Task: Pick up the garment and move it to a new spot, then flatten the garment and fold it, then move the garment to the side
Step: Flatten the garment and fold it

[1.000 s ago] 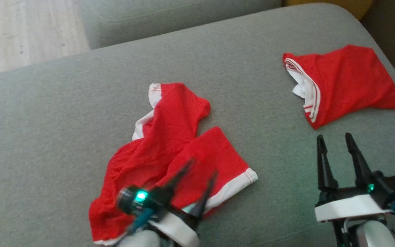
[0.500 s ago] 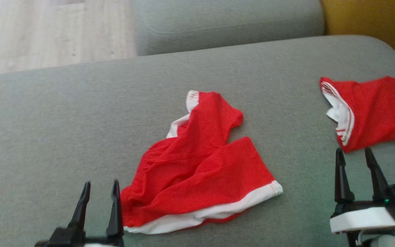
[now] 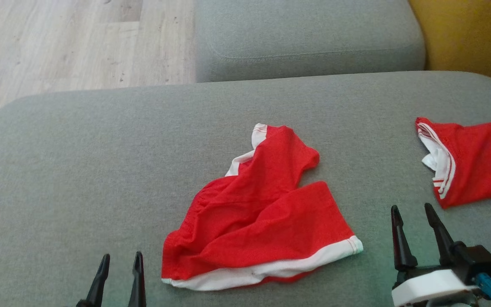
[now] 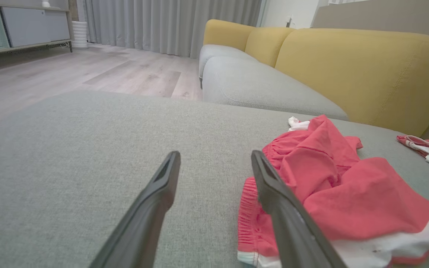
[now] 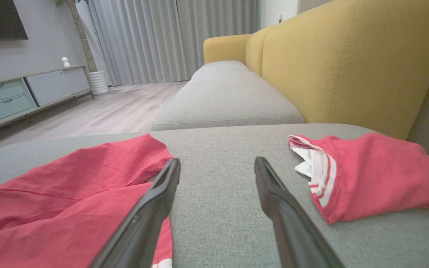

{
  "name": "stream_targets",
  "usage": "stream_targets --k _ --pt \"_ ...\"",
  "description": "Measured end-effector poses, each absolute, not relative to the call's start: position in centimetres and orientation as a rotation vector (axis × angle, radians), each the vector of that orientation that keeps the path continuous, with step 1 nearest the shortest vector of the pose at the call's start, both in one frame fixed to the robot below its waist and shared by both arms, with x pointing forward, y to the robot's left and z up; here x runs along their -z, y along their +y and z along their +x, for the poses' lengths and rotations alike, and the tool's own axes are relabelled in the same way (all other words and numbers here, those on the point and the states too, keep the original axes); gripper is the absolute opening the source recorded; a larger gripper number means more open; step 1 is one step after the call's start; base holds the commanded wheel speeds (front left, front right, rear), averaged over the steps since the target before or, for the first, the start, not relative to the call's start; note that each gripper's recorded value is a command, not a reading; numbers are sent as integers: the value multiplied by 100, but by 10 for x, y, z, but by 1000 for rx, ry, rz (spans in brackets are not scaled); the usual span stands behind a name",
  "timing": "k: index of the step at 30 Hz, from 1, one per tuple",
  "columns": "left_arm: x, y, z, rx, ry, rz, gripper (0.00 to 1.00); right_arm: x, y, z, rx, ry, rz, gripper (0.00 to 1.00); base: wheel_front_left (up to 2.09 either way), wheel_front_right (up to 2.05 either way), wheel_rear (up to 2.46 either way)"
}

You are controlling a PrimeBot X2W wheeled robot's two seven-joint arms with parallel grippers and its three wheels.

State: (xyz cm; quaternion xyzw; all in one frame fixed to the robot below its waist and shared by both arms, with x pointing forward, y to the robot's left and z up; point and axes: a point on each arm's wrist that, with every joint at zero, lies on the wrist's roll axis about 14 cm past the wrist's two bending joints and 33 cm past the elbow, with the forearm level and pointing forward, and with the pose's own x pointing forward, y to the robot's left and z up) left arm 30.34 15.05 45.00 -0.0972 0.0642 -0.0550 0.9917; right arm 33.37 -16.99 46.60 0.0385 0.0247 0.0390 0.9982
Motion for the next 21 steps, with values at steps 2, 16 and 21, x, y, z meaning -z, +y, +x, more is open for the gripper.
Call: stream_targets --k 2,16,21 --pt "-446 151 302 111 139 -203 100 -466 -172 332 -71 48 78 100 0 0 0" --pt "-433 152 299 121 170 -189 100 -464 -178 325 -48 54 95 100 0 0 0" --pt "-425 149 296 129 198 -181 100 -464 -178 324 -48 52 95 100 0 0 0"
